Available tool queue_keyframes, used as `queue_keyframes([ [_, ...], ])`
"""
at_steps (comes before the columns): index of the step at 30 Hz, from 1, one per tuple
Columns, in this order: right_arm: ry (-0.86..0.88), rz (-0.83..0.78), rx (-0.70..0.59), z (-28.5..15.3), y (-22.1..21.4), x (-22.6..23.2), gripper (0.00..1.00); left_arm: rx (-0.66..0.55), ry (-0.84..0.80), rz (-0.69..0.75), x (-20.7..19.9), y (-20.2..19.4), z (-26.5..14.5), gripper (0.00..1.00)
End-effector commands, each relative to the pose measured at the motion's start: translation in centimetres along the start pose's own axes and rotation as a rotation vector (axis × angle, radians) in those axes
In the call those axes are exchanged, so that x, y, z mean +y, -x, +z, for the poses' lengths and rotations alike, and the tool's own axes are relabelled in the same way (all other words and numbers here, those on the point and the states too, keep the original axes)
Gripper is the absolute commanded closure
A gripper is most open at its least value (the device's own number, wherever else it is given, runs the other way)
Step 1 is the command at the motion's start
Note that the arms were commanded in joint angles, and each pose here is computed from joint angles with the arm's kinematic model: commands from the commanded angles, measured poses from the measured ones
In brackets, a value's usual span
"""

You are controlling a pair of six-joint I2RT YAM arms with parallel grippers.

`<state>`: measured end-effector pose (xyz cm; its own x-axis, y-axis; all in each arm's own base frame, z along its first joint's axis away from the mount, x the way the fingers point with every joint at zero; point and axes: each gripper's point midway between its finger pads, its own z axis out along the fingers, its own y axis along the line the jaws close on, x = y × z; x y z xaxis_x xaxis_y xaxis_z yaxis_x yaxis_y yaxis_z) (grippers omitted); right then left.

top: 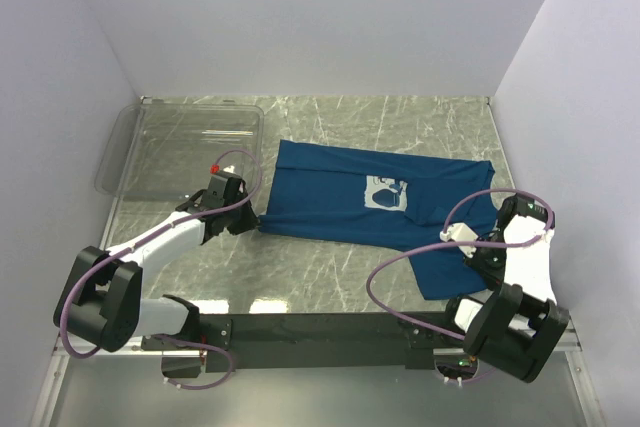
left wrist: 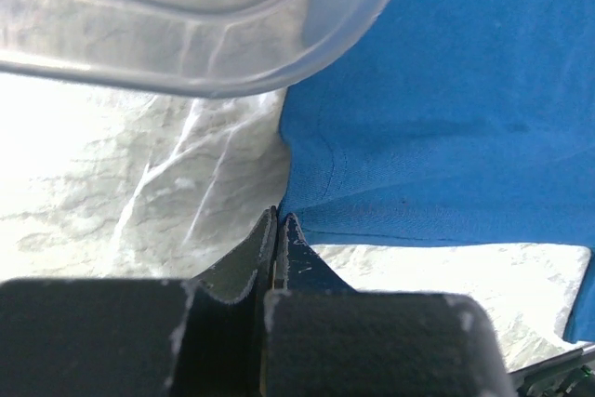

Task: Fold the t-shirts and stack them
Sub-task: Fold the tshirt

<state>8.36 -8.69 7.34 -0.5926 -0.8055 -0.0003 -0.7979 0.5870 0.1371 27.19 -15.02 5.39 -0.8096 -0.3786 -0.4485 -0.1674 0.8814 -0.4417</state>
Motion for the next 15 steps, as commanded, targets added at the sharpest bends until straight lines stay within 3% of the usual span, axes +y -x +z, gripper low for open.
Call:
queue_keyframes([
  [1,0.069,-0.065,0.016,-0.5,-0.7,2.8,1.0,-0.028,0.032,-0.007,0.3,0.9,-0.2,1.0],
  [6,0.09,-0.106,0.053,-0.2,-1.3,2.8,1.0,-0.028,0.039,-0.005,0.0,1.4,-0.3,1.0],
  [10,0.103,-0.178,0.155,0.6,-2.9,3.5,0.97,-0.027,0.04,0.003,-0.3,1.8,-0.3,1.0],
  [11,0.084,-0.182,0.147,0.6,-2.8,3.4,0.92,-0.019,0.045,0.01,-0.2,1.7,-0.1,1.0],
  [12,0.057,-0.179,0.133,0.5,-2.5,3.0,0.72,-0.018,0.045,0.013,-0.3,1.8,0.0,1.0],
  [13,0.035,-0.17,0.1,0.3,-1.8,2.6,0.59,-0.015,0.048,0.014,-0.3,1.8,0.0,1.0],
  [15,-0.044,-0.1,-0.027,-1.7,0.6,0.8,0.47,-0.012,0.05,0.019,-0.4,1.9,0.1,1.0],
])
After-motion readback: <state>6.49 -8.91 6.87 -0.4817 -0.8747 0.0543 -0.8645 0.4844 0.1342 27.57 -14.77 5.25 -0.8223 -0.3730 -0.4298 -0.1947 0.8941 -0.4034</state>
